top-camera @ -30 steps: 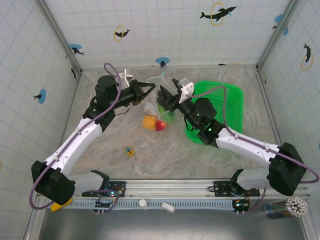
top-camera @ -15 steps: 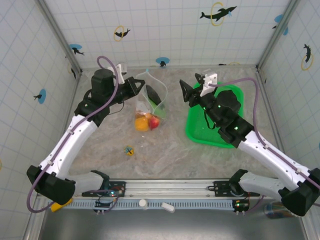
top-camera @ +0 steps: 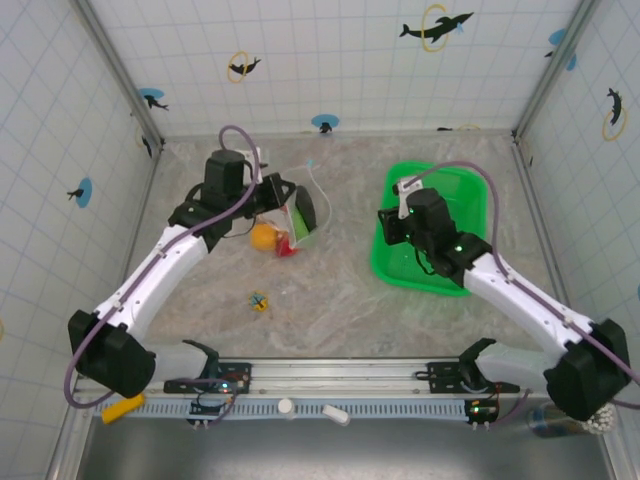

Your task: Place the food in the zip-top bag and seal the zipper

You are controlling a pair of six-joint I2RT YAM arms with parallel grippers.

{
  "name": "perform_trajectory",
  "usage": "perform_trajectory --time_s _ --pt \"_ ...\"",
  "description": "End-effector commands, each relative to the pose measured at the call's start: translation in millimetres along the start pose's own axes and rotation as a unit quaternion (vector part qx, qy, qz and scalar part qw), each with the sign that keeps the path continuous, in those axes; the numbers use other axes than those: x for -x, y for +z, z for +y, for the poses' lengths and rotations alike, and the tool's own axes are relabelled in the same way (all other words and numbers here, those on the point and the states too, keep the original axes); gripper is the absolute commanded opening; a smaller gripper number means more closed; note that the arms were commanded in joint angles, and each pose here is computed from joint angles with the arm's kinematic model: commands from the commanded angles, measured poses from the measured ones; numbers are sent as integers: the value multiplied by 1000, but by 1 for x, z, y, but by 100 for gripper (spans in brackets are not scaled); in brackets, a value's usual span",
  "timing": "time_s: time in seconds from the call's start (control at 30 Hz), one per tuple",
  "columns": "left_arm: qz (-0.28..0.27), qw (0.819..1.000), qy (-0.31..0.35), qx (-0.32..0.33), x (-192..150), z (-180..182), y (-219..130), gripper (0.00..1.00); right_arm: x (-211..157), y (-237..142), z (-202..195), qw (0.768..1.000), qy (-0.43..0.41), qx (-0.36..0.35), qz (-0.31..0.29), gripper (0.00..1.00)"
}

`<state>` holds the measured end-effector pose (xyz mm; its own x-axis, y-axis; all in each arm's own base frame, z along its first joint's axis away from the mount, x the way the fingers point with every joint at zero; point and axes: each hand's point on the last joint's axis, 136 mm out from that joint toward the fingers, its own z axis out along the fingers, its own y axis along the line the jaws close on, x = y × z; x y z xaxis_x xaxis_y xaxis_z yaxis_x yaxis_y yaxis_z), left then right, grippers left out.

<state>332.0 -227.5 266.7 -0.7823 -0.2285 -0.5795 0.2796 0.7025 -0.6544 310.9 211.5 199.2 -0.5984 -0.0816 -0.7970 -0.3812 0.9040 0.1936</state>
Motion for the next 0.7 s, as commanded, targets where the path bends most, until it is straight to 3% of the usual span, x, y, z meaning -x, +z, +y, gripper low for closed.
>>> perform_trajectory --time_s 0.0,0.3,0.67 --pt "-8 999 -5 -42 3 -12 0 0 -28 21 29 994 39 61 84 30" --pt "-27 999 4 -38 8 -16 -14 0 -64 62 34 987 48 2 153 27" --pt "-32 998 6 -49 10 -24 -22 0 -90 70 -30 960 -10 -185 208 35"
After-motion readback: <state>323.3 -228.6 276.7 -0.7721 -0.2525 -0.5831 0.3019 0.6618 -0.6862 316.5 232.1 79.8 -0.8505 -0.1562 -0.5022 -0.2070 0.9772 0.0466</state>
